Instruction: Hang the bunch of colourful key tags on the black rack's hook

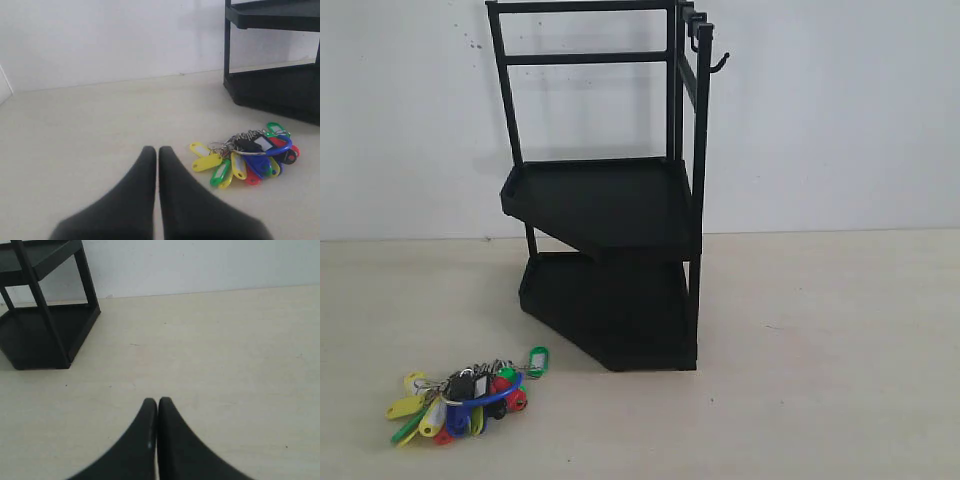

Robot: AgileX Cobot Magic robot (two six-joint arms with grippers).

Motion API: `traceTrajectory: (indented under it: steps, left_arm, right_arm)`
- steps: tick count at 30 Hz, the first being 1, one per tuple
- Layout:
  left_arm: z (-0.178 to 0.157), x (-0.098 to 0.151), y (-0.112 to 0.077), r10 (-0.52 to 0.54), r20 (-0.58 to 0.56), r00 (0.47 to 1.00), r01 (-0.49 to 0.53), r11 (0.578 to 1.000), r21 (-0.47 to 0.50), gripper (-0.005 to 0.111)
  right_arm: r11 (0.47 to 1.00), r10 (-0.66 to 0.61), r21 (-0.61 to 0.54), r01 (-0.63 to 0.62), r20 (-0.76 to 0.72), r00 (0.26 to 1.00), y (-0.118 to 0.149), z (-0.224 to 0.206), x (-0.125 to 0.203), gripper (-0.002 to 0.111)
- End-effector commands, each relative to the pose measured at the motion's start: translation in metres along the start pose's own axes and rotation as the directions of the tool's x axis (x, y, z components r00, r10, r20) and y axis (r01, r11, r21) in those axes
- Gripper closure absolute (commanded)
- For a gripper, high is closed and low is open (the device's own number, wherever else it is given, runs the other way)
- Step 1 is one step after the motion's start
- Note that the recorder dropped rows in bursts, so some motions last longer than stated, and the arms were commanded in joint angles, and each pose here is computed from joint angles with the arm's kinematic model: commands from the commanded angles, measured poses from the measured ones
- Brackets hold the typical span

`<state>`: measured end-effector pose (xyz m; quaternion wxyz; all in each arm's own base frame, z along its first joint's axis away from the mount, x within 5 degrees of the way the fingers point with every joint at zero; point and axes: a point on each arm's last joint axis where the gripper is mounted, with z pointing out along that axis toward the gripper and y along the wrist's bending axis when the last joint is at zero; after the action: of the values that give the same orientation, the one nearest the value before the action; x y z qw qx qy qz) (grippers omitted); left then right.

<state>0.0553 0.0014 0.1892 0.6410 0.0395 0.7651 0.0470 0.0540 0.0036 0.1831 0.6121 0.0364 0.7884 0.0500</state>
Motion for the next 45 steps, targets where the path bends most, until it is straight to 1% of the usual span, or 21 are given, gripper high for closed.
traceTrajectory:
  steps: [1, 27, 33, 36, 39, 40, 41, 43, 45]
  left_arm:
    - [0.000, -0.001, 0.000, -0.004, 0.007, 1.000, 0.004, 1.000, 0.001, 0.102]
    - [0.000, -0.001, 0.000, -0.004, 0.007, 1.000, 0.004, 1.000, 0.001, 0.102]
    - [0.000, -0.001, 0.000, -0.004, 0.007, 1.000, 0.004, 1.000, 0.001, 0.102]
    - [0.000, -0.001, 0.000, -0.004, 0.007, 1.000, 0.004, 1.000, 0.001, 0.102]
    - [0.000, -0.001, 0.000, -0.004, 0.007, 1.000, 0.004, 1.000, 0.001, 0.102]
    - [0.000, -0.001, 0.000, -0.004, 0.007, 1.000, 0.004, 1.000, 0.001, 0.102]
    - [0.000, -0.001, 0.000, -0.004, 0.007, 1.000, 0.004, 1.000, 0.001, 0.102]
    - [0.000, -0.001, 0.000, -0.004, 0.007, 1.000, 0.004, 1.000, 0.001, 0.102]
    - [0.000, -0.001, 0.000, -0.004, 0.007, 1.000, 0.004, 1.000, 0.001, 0.102]
  right_arm:
    - [1.000, -0.002, 0.006, 0.002, 0.009, 1.000, 0.000, 0.000, 0.000, 0.108]
    - [1.000, 0.000, 0.006, 0.000, 0.009, 1.000, 0.000, 0.000, 0.000, 0.108]
    - [1.000, 0.000, 0.006, 0.000, 0.031, 1.000, 0.000, 0.000, -0.003, 0.108]
    - [1.000, -0.001, 0.008, 0.000, 0.096, 0.995, -0.001, -0.001, -0.008, 0.108]
    - [1.000, -0.002, 0.011, -0.001, 0.220, 0.975, -0.001, -0.003, -0.020, 0.108]
    - [1.000, -0.002, 0.012, -0.001, 0.288, 0.958, -0.001, -0.004, -0.026, 0.108]
    - [1.000, -0.003, 0.013, -0.001, 0.325, 0.946, -0.001, -0.005, -0.029, 0.108]
    - [1.000, -0.005, 0.016, -0.003, 0.467, 0.884, -0.001, -0.011, -0.042, 0.108]
    - [1.000, -0.007, 0.018, -0.004, 0.552, 0.834, -0.001, -0.015, -0.050, 0.108]
